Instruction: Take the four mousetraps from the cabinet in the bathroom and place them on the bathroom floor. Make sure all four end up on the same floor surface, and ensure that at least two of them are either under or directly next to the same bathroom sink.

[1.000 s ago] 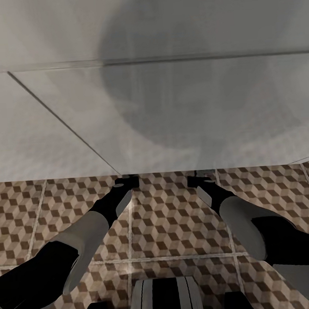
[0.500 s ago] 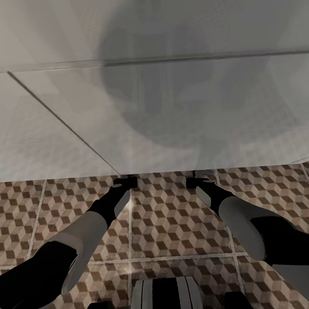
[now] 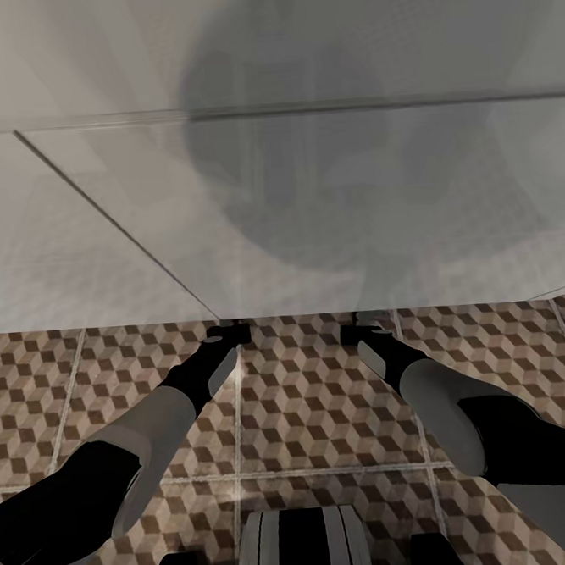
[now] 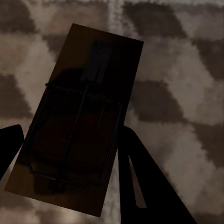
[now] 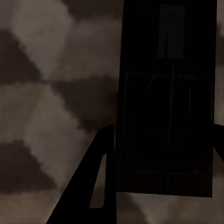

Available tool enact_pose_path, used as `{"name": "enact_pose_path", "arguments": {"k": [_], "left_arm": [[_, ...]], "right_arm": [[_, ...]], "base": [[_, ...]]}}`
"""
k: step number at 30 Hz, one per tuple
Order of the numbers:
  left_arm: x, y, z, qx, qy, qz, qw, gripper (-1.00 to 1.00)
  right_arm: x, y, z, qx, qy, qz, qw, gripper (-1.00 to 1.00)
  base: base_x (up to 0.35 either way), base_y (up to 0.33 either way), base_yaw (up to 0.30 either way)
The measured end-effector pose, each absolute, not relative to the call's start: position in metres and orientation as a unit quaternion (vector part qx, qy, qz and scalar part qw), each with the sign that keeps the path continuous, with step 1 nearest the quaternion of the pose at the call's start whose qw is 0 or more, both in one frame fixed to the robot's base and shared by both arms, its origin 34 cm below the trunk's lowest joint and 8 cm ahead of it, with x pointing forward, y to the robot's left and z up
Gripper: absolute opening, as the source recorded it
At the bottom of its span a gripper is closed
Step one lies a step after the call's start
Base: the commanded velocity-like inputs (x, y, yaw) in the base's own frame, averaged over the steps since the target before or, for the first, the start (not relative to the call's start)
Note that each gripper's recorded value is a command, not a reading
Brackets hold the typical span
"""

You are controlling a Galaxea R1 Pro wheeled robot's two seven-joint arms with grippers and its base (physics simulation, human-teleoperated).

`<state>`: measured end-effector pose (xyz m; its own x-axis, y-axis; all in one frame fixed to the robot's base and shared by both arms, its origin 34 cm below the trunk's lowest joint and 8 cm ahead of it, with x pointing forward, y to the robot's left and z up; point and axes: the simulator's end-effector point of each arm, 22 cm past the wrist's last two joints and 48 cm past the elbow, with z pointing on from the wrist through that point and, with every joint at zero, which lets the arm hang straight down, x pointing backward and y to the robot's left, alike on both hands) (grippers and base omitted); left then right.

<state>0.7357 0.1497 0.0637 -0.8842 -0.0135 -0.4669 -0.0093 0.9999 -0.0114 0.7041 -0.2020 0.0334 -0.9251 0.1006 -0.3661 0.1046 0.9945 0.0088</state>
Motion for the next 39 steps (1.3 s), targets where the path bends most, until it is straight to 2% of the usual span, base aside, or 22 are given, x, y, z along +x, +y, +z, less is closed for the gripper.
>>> {"name": "enact_pose_path", "arguments": {"k": [15, 16, 39], "left_arm": [[0.7356, 0.145, 0.0637, -0.002, 0.971, -0.015, 0.24, -1.0], [0.7355, 0.1445, 0.0637, -0.002, 0.971, -0.016, 0.24, -1.0], [0.7359, 0.1414, 0.0642, -0.001, 0.97, -0.021, 0.241, -1.0]], "right_arm": [[0.7037, -0.2017, 0.0332, 0.053, 0.981, -0.005, 0.185, -1.0], [0.7037, -0.2017, 0.0332, 0.053, 0.981, -0.005, 0.185, 1.0], [0.7038, -0.2017, 0.0333, 0.052, 0.981, -0.005, 0.186, 1.0]], "base": [[0.0, 0.0, 0.0], [0.0, 0.0, 0.0], [0.0, 0.0, 0.0]]}}
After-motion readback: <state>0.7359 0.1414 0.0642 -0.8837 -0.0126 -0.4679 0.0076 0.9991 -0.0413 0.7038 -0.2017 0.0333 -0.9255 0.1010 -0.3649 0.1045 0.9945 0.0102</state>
